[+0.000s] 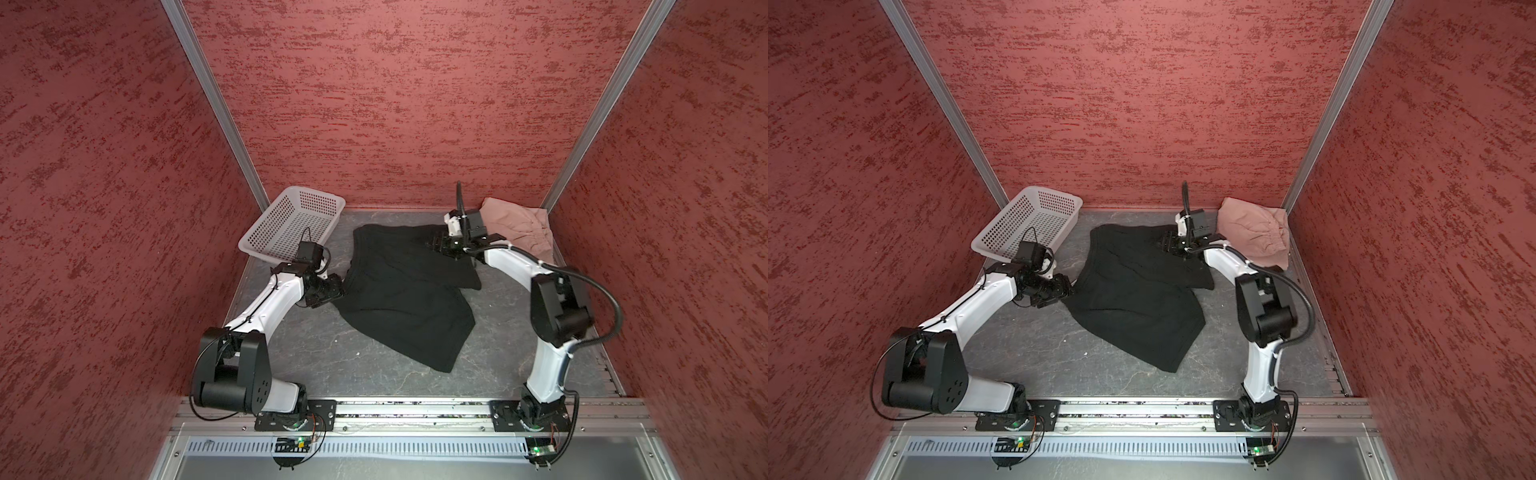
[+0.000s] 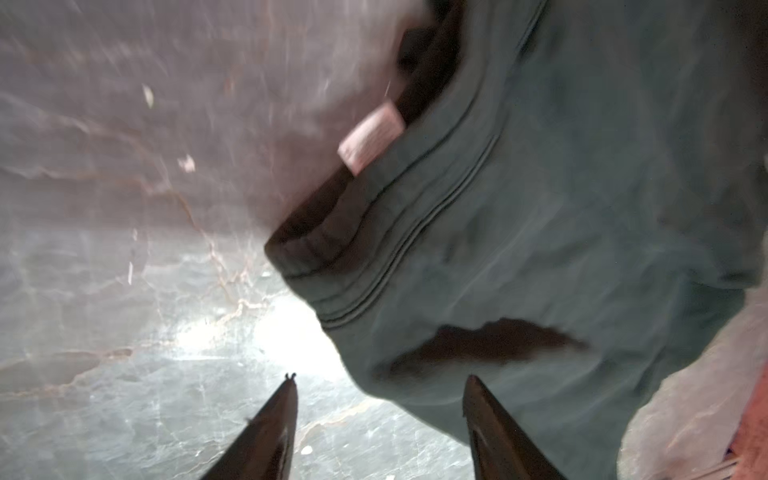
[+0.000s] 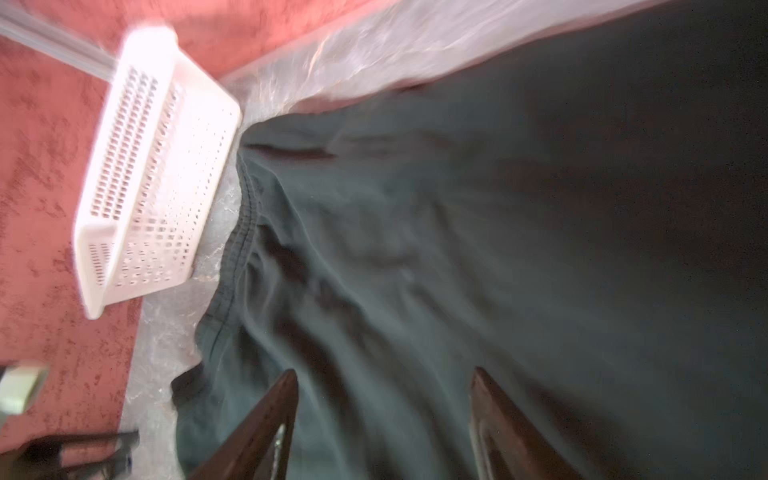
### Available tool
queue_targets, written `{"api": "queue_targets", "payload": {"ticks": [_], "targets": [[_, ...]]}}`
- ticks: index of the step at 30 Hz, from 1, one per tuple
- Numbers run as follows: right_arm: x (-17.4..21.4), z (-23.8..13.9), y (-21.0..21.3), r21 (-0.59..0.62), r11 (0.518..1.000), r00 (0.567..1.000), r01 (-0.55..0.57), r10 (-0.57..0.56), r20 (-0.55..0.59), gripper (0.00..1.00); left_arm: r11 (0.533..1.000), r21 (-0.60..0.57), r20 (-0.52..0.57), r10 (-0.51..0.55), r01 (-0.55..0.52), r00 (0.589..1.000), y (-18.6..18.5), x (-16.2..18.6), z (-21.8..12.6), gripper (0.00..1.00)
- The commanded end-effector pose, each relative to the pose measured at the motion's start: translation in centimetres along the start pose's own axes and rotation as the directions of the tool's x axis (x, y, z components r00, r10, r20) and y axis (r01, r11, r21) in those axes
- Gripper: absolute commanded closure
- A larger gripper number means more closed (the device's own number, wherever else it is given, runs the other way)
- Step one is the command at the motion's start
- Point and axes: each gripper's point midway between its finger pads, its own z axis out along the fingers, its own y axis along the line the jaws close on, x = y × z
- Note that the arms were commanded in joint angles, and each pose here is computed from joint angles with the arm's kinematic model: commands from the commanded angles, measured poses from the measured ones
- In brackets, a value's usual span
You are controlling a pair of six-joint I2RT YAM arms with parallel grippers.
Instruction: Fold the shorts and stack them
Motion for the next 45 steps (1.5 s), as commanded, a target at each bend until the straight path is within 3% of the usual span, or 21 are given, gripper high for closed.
{"api": "queue_targets", "payload": {"ticks": [1,6,13,22,32,38,45], "targets": [[2.5,-3.9,-5.9,0.158,0.983,0.995,-0.096,0.091,0.038,0.36,0.999,-0.008,0.017,0.035,-0.035,0.999,-0.4,-1.1,-0.1,0.28],[8.7,-7.8,-10.6,0.213,0.948,0.971,-0.236,0.239,0.012,0.4,0.982,0.03,0.007,0.188,-0.189,0.982,-3.8,-2.7,1.7,0.26],[14.5,-6.5,-11.2,0.133,0.937,0.939,-0.322,0.334,-0.085,0.36,0.981,-0.001,-0.049,0.192,-0.192,0.98,-2.1,-2.9,5.0,0.25],[14.6,-3.4,-12.1,0.093,0.94,0.937,-0.328,0.336,-0.094,0.37,0.986,-0.005,-0.09,0.167,-0.168,0.982,0.2,-1.7,6.6,0.26],[16.9,-0.2,-10.1,0.061,0.951,0.927,-0.304,0.31,-0.213,0.42,0.993,0.011,-0.128,0.122,-0.121,0.984,1.0,0.1,7.4,0.28],[18.6,0.1,-9.3,0.122,0.957,0.923,-0.262,0.286,-0.26,0.53,0.994,0.019,-0.14,0.106,-0.104,0.985,1.1,0.8,7.6,0.3],[17.6,-0.9,-9.7,0.233,0.952,0.946,-0.196,0.246,-0.21,0.93,0.995,0.021,-0.151,0.104,-0.102,0.983,1.3,1.1,7.9,0.31]]}}
